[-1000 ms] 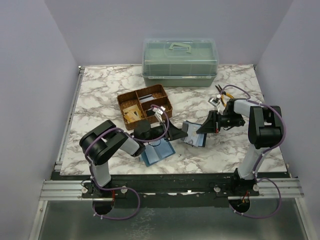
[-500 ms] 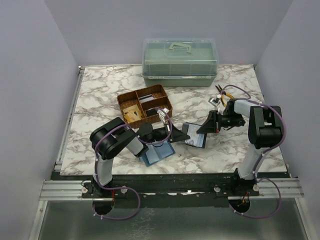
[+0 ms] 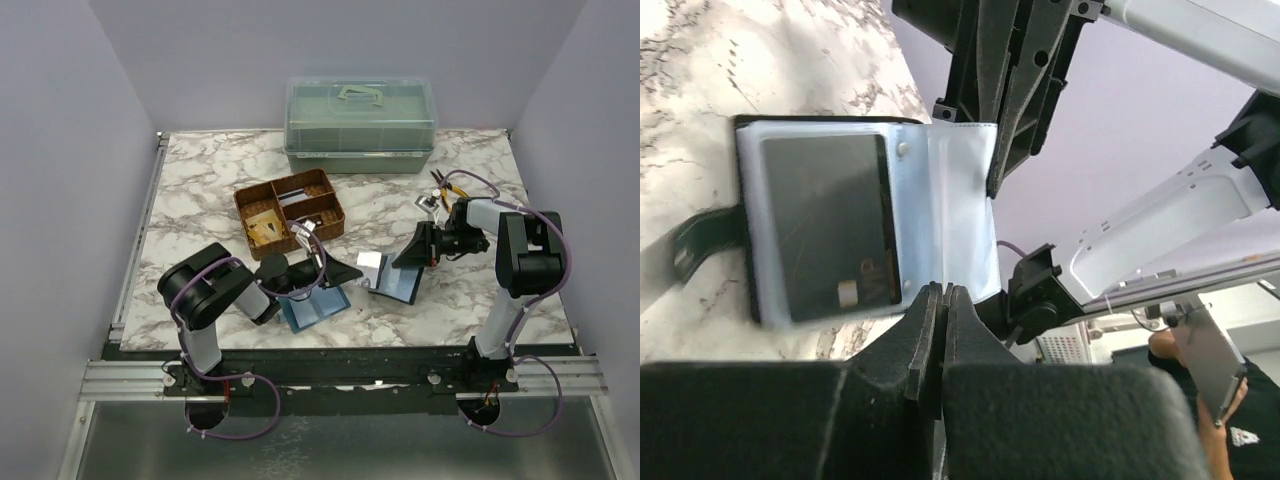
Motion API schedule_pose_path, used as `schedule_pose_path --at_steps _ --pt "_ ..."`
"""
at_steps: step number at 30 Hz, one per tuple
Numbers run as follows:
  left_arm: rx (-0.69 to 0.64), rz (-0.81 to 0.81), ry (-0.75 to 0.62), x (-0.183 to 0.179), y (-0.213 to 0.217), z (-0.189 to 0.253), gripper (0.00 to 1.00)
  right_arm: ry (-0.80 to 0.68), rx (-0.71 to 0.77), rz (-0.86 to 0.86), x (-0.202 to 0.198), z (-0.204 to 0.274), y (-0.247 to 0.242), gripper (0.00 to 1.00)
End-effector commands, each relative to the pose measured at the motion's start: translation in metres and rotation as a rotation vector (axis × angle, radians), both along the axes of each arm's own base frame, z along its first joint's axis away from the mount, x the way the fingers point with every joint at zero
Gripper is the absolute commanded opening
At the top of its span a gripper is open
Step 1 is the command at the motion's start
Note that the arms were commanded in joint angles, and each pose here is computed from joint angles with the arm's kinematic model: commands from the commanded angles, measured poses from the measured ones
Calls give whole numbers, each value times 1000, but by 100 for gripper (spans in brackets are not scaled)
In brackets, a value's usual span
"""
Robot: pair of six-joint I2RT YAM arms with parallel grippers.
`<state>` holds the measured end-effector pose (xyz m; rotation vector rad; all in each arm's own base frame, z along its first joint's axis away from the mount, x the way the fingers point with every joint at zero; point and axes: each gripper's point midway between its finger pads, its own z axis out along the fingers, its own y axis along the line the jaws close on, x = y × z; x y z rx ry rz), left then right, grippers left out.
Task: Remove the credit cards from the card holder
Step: Remove the credit card from the card holder, then place the credit card in the storage box.
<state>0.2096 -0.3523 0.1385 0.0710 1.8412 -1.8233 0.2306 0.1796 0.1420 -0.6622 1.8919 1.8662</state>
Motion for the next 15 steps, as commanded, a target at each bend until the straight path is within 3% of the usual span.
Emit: schedule_pose_path --at_steps 1,8,15 --pt "-21 63 -108 7 7 15 0 -3 85 -75 14 15 2 0" --pt "15 143 -137 18 29 20 0 -6 83 -72 15 16 2 0" --pt "166 220 -100 34 46 10 0 2 72 -65 16 14 1 0"
